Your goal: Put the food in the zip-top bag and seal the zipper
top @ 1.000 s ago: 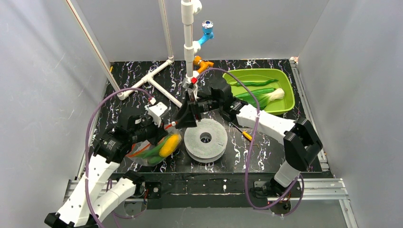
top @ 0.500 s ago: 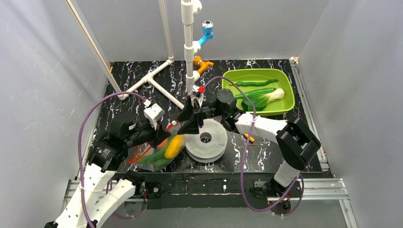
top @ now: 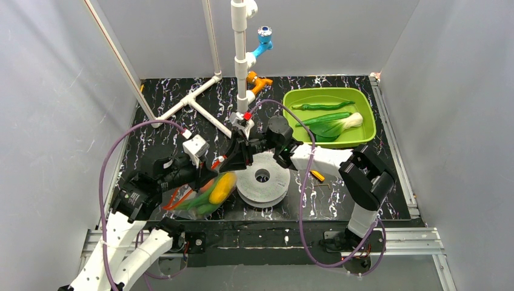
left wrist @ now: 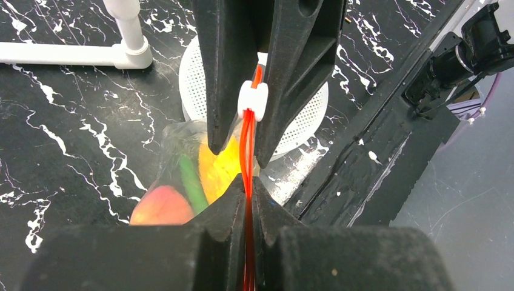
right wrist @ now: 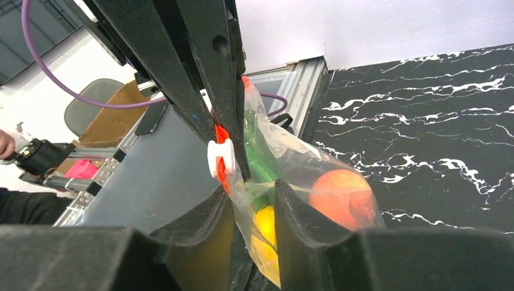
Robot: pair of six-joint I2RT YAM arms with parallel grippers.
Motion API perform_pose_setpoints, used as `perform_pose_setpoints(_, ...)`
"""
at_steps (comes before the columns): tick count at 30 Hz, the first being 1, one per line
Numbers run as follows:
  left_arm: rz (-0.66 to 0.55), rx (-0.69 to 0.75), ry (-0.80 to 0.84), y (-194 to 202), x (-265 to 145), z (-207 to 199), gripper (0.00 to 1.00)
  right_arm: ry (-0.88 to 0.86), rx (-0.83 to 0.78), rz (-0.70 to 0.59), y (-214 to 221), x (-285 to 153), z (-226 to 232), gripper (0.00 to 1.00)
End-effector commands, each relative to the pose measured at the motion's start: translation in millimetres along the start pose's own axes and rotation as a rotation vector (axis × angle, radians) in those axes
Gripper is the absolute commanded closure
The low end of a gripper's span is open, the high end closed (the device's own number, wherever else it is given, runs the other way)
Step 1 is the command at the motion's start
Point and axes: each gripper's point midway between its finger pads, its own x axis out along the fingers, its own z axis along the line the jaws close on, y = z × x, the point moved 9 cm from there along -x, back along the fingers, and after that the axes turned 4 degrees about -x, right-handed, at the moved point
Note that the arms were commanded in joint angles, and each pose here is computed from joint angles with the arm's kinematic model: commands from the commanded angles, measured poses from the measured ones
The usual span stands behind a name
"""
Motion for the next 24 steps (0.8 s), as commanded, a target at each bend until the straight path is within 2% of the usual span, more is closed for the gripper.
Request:
perform_pose_setpoints(1,0.001,0.008,0.012,2,-1,-1,1.0,-0.046,-0.069,-0.018,-24,8,5,0.76)
perform_pose_setpoints(4,-0.01,0.005,0.009,-1,-2,-2,1.0,-0.043,-0.043,-0.005,-21,8,4,0.96)
perform_pose_setpoints(6,-0.004,-0.032,-0.014,-2,-2,-2,1.0,-0.043,-0.026,-0.003,-20,7,5,0.99)
perform_pose_setpoints(7,0.006,-0.059,-0.029,-3,-3,-2,0.92,-0.038,-0.022,-0.005,-20,6,6,0.99)
perform_pose_setpoints(9,0.022,-0.095,-0.043,-5,-5,-3,0.64,-0.02,-0.023,-0.008,-20,6,8,0.99)
perform_pose_setpoints(10,0.026,-0.111,-0.049,-5,-6,-4,0.54,-0.003,-0.022,-0.003,-22,5,7,0.99)
perform_pose_setpoints(12,0.019,-0.136,-0.06,-9,-9,-5,0.36,0.053,0.005,0.029,-23,4,5,0.99)
perform_pose_setpoints(13,0.01,-0.142,-0.063,-10,-11,-6,0.32,0.078,0.012,0.04,-23,4,5,0.99)
perform_pose_setpoints(18,-0.094,-0.189,-0.12,-23,-16,-7,0.21,0.163,0.07,0.052,-23,2,4,0.99)
perform_pose_setpoints(24,-0.156,-0.204,-0.171,-30,-15,-3,0.2,0.183,0.089,0.059,-22,3,3,0.99)
